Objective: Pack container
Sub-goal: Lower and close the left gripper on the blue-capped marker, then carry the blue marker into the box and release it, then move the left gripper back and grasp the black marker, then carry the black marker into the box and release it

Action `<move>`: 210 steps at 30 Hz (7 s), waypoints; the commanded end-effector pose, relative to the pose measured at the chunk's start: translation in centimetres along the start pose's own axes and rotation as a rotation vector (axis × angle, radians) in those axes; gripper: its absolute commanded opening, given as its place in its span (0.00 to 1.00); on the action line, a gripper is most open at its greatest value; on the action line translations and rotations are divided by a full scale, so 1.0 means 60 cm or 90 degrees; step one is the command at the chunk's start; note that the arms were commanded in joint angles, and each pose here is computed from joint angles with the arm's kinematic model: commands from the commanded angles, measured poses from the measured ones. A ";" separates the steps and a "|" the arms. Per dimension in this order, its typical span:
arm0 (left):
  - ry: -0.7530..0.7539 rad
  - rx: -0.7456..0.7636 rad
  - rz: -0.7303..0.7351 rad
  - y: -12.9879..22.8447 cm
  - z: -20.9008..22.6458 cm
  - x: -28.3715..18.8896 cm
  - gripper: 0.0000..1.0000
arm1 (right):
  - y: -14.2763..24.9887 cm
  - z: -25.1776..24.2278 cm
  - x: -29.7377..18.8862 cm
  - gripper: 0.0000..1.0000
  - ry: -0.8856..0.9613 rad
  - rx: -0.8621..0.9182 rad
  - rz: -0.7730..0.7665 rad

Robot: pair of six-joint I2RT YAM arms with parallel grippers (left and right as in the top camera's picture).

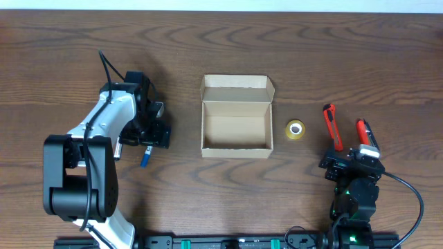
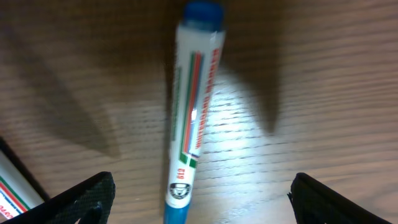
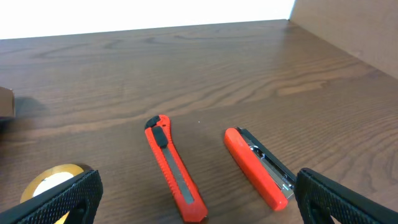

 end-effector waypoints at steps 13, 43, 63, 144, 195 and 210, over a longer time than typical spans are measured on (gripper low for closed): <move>-0.069 0.026 -0.047 -0.016 0.019 0.014 0.92 | -0.001 -0.001 0.000 0.99 -0.002 0.012 0.003; 0.034 -0.010 -0.029 0.008 -0.004 0.050 0.23 | -0.003 0.000 0.000 0.99 -0.006 0.013 -0.002; 0.197 0.162 -0.199 -0.043 -0.118 -0.192 0.06 | -0.005 0.000 0.000 0.99 -0.006 0.014 -0.007; -0.110 -0.002 -0.272 -0.037 0.035 -0.364 0.75 | 0.000 -0.002 0.000 0.99 0.001 0.016 0.004; 0.002 -0.101 -0.104 -0.028 0.140 0.038 0.43 | 0.000 0.001 0.000 0.99 -0.010 0.016 0.004; 0.199 -0.137 -0.162 -0.046 0.083 -0.034 0.06 | -0.001 0.000 0.000 0.99 -0.006 0.017 0.001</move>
Point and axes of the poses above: each gripper's point midway between its finger pads, its own x axis out along the fingers, its own z axis along the line the jaws close on, y = z × x, the point moved 7 cm from there along -x, back along the fingers, and after that the axes turned 9 degrees about -x, right-handed, at the moved point
